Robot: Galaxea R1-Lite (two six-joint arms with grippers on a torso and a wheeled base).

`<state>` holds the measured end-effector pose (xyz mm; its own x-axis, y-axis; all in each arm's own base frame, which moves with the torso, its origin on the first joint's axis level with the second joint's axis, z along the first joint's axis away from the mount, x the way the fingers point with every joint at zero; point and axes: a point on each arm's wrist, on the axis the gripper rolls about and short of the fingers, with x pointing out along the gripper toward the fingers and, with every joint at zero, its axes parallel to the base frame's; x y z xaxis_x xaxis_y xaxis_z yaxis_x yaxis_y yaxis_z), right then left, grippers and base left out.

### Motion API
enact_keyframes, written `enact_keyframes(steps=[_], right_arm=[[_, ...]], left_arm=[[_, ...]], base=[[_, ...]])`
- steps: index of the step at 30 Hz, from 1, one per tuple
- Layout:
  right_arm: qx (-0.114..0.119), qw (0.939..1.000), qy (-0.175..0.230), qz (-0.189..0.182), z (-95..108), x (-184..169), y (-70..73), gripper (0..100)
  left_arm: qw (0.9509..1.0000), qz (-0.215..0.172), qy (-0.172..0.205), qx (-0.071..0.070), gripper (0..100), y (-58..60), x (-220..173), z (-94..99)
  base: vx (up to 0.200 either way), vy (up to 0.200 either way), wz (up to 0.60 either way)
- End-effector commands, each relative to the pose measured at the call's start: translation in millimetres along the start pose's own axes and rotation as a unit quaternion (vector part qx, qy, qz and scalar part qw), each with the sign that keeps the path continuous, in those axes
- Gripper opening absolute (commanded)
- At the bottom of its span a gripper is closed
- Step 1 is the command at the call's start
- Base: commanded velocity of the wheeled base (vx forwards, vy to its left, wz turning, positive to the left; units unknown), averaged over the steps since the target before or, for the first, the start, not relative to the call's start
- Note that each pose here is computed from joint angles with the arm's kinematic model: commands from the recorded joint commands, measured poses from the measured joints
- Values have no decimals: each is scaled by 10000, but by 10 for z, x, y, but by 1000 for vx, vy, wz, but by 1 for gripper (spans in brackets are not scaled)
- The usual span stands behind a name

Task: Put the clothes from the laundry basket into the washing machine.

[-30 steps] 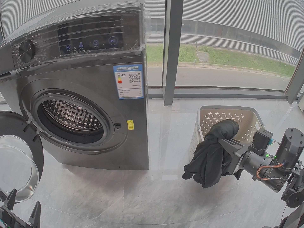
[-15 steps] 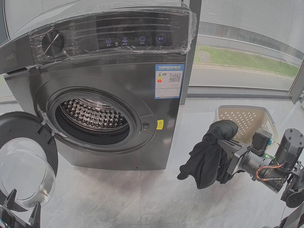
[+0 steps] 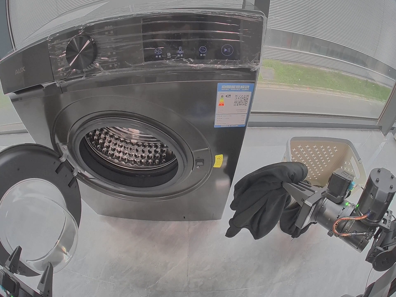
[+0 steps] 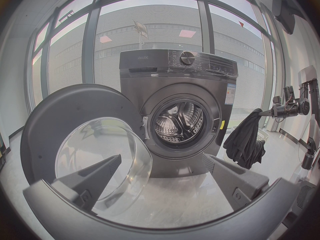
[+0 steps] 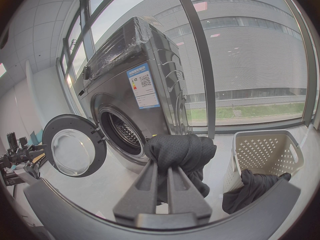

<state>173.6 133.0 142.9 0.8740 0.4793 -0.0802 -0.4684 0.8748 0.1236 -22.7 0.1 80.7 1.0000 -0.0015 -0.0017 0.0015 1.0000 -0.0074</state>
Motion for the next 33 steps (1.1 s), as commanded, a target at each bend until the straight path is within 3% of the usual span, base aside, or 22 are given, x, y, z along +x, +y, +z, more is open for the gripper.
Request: enact_keyframes(steps=[1,12,33], right_arm=[[-3,10000,15,3,-6,0,1,0],[-6,10000,18,-83,-11,18,0,0],[-4,9999,3,-135,-8,20,-2,0]], left_arm=[[10000,0,-1,-1,100,0,-1,-40],[10000,0,-1,-9,100,0,-1,-40],[10000,0,-9,-9,100,0,-2,-40]], base=[[0,0,0],[0,0,0],[0,200,0]])
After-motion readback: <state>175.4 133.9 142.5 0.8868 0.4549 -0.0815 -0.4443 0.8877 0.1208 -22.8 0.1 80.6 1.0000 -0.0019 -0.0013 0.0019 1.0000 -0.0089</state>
